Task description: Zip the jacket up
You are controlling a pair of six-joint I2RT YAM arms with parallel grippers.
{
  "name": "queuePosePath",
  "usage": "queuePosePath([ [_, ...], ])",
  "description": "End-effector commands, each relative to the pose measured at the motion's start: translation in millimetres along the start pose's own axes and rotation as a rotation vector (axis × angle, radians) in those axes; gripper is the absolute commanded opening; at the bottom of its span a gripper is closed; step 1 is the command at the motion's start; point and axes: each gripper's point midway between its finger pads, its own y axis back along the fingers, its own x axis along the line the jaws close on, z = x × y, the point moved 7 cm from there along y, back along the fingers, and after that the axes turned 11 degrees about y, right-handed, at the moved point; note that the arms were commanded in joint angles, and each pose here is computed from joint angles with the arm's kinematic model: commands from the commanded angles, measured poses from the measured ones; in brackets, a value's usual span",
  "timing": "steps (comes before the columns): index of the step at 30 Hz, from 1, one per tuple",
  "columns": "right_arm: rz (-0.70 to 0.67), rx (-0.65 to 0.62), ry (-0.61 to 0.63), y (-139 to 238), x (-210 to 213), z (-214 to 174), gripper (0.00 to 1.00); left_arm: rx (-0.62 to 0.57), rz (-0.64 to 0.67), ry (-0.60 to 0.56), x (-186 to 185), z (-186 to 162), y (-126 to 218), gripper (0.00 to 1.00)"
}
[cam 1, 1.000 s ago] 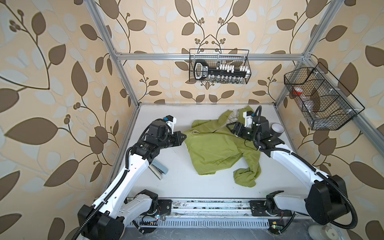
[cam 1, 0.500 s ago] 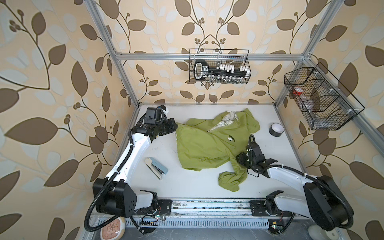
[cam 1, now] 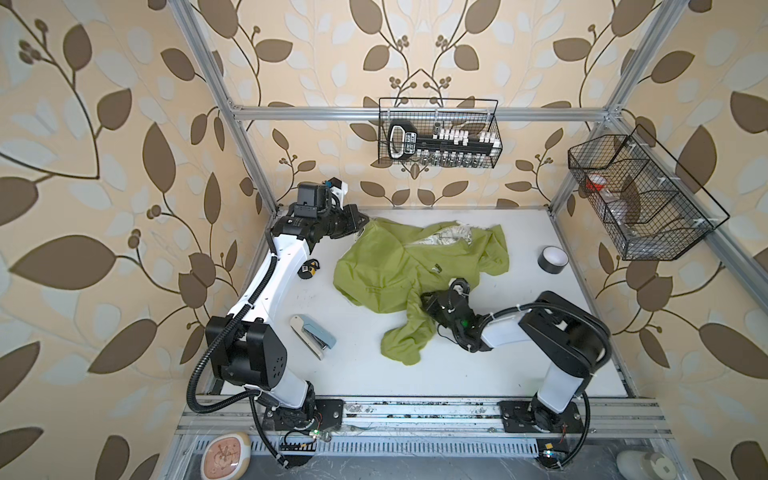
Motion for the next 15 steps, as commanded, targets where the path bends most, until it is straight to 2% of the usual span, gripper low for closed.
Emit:
queuePosePath([
  [1, 0.092, -0.132, -0.172, -12.1, 33.6, 6.3, 0.43, -0.037, -0.173, -0.044, -41.6, 9.7, 25.2, 0.0],
  [4, 0.087, -0.175, -0.145, -0.2, 38.7, 12.3, 0.5, -0.033, -0.173, -0.038, -39.7, -0.7, 32.3, 0.0],
  [5, 0.076, -0.197, -0.112, 10.9, 37.9, 17.4, 0.53, -0.051, -0.175, -0.054, -42.4, -8.1, 44.1, 0.0],
  [9, -0.009, -0.275, 0.07, 68.9, 36.1, 47.7, 0.61, -0.077, -0.061, -0.047, -16.2, -36.0, 55.5, 0.0],
  [12, -0.147, -0.335, 0.197, 109.3, 28.4, 82.0, 0.73, -0.088, 0.0, -0.041, 2.0, -56.3, 61.9, 0.0],
  [15, -0.216, -0.299, 0.263, 122.5, 23.3, 130.2, 0.75, -0.082, 0.051, -0.047, 13.5, -71.5, 68.6, 0.0],
])
